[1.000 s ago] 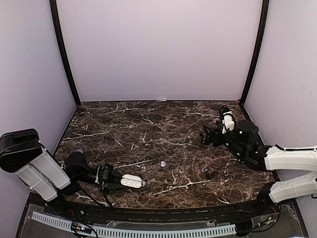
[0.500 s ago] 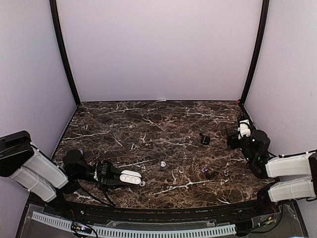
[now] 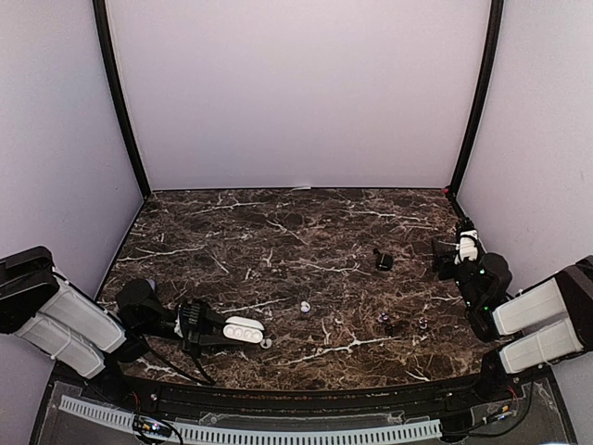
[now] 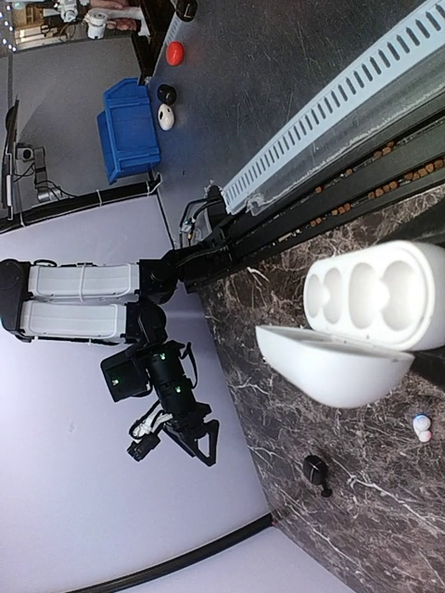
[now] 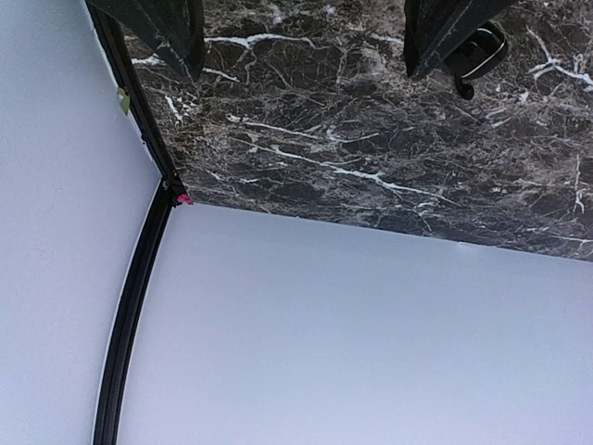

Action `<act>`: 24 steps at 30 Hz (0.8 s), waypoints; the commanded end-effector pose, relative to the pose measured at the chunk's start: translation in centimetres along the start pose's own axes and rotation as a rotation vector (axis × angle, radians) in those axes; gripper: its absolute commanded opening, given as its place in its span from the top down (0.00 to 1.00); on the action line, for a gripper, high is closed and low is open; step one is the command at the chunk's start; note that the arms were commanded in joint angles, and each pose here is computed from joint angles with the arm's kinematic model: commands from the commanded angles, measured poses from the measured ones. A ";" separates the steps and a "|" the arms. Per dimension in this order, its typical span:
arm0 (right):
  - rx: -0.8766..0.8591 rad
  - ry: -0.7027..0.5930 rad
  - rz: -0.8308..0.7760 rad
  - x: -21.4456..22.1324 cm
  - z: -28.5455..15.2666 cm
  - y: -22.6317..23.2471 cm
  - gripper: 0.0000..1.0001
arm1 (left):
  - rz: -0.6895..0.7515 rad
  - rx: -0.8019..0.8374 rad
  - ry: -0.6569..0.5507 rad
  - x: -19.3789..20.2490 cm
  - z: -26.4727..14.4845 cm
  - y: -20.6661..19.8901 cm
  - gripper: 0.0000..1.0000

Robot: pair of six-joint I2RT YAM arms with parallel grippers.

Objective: Insert the wireless bluetooth earbuds into the charging case
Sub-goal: Pick up the left earbud from the center of the board.

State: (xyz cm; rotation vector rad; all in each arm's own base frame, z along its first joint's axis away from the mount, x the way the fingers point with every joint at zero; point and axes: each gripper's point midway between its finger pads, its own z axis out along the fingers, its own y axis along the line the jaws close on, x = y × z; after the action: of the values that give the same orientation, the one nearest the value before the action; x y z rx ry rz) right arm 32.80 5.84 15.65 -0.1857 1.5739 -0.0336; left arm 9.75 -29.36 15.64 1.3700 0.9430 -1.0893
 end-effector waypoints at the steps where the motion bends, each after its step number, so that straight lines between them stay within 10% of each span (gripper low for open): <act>1: -0.033 -0.075 0.028 -2.0 0.2 0.2 0.28 | 0.014 -0.015 -0.008 -0.6 0.0 0.5 1.00; 24: -0.008 -0.067 -0.056 -1.7 1.1 -0.6 0.28 | -0.002 -0.052 0.006 0.0 -0.1 1.2 1.00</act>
State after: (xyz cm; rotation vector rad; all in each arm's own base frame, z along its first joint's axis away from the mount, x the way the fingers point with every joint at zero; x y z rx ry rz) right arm 33.20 6.14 15.74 -0.2490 1.5572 -0.0426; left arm 10.53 -29.33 15.25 1.3512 0.9924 -1.0641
